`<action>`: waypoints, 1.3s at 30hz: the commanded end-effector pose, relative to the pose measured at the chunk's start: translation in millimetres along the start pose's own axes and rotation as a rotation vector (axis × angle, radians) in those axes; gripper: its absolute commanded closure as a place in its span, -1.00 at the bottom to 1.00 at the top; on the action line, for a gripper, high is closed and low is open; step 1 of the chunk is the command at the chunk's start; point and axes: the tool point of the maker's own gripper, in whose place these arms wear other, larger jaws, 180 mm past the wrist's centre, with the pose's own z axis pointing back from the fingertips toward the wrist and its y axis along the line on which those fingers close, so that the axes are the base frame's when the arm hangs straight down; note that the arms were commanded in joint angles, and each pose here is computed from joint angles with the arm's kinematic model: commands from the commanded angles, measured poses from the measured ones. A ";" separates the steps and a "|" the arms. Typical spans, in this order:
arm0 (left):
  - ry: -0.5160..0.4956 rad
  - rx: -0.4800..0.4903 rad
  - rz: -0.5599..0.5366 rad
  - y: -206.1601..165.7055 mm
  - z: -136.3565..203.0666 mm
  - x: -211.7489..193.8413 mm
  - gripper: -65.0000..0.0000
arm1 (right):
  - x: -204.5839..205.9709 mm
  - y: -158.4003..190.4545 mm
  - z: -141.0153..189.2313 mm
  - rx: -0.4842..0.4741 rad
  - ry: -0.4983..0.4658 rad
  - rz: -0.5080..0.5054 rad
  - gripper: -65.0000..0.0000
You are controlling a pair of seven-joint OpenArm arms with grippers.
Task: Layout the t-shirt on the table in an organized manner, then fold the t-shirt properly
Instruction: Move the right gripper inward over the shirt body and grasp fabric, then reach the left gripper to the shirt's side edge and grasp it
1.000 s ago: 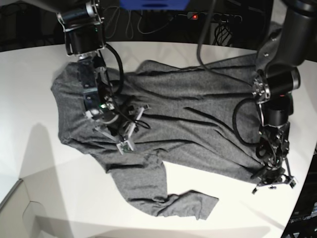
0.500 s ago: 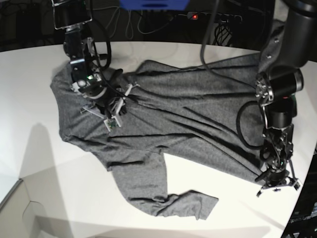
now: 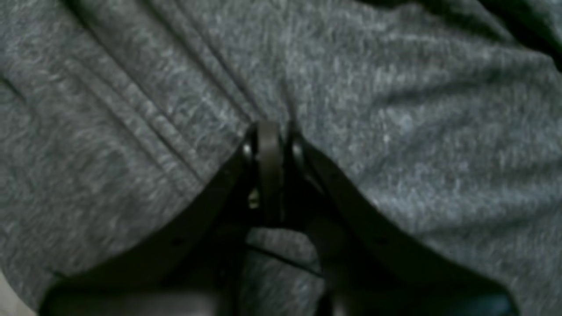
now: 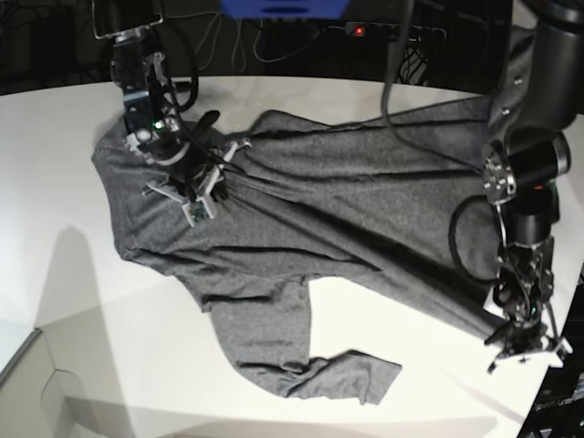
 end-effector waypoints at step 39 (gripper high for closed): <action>0.256 -0.125 -0.065 43.3 118.4 -117.5 -0.08 | 91.8 -17.1 31.1 -0.075 -0.149 0.121 0.95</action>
